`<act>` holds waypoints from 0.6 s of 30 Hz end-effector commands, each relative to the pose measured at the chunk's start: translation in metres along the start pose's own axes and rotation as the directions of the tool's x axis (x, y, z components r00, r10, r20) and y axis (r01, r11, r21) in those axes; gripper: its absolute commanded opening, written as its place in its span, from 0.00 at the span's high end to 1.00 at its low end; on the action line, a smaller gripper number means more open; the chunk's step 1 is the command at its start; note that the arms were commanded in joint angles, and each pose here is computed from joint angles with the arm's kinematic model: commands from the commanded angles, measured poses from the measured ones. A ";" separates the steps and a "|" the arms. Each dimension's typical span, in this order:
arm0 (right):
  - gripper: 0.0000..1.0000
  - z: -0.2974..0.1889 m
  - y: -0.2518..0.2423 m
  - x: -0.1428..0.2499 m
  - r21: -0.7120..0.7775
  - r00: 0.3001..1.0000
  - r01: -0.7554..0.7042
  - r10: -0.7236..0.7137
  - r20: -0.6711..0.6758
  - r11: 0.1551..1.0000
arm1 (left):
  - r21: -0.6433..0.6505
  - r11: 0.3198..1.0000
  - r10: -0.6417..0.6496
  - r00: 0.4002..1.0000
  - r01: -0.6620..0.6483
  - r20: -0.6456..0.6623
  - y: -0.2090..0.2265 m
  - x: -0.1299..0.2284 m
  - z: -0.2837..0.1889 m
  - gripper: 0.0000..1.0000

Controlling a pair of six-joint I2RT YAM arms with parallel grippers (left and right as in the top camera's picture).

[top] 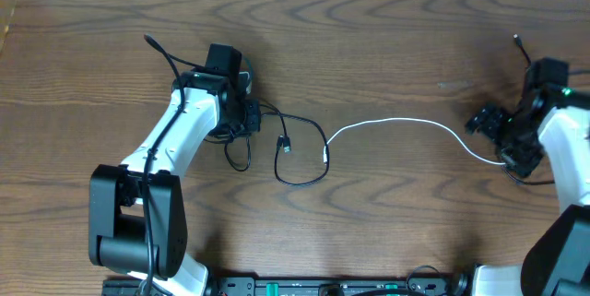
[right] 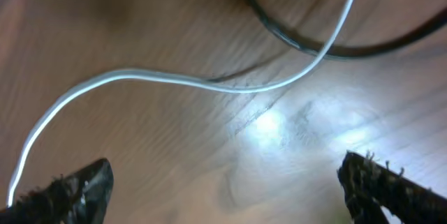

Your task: Untangle cables

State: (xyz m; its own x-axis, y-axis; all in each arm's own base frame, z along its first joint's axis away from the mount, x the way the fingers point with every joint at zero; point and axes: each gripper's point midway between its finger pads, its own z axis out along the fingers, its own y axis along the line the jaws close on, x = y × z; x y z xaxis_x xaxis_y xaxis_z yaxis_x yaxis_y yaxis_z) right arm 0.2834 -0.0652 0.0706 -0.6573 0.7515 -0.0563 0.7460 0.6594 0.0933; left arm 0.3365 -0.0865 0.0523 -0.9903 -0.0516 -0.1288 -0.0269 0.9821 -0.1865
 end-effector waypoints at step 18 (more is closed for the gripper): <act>0.49 0.073 -0.025 -0.017 -0.071 0.893 -0.379 0.385 0.235 0.923 | -0.010 1.000 -0.009 1.000 0.009 -0.001 0.001 0.003 -0.005 0.93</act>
State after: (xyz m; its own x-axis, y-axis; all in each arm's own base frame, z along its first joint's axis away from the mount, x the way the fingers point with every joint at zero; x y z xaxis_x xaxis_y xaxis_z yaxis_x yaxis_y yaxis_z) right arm 0.2946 -0.0879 0.0037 -0.2998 0.9261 -0.2290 0.9102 0.3496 0.2221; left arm 0.3339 -0.0860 0.0519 -0.9917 -0.0513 -0.1181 -0.0289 0.9824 -0.1843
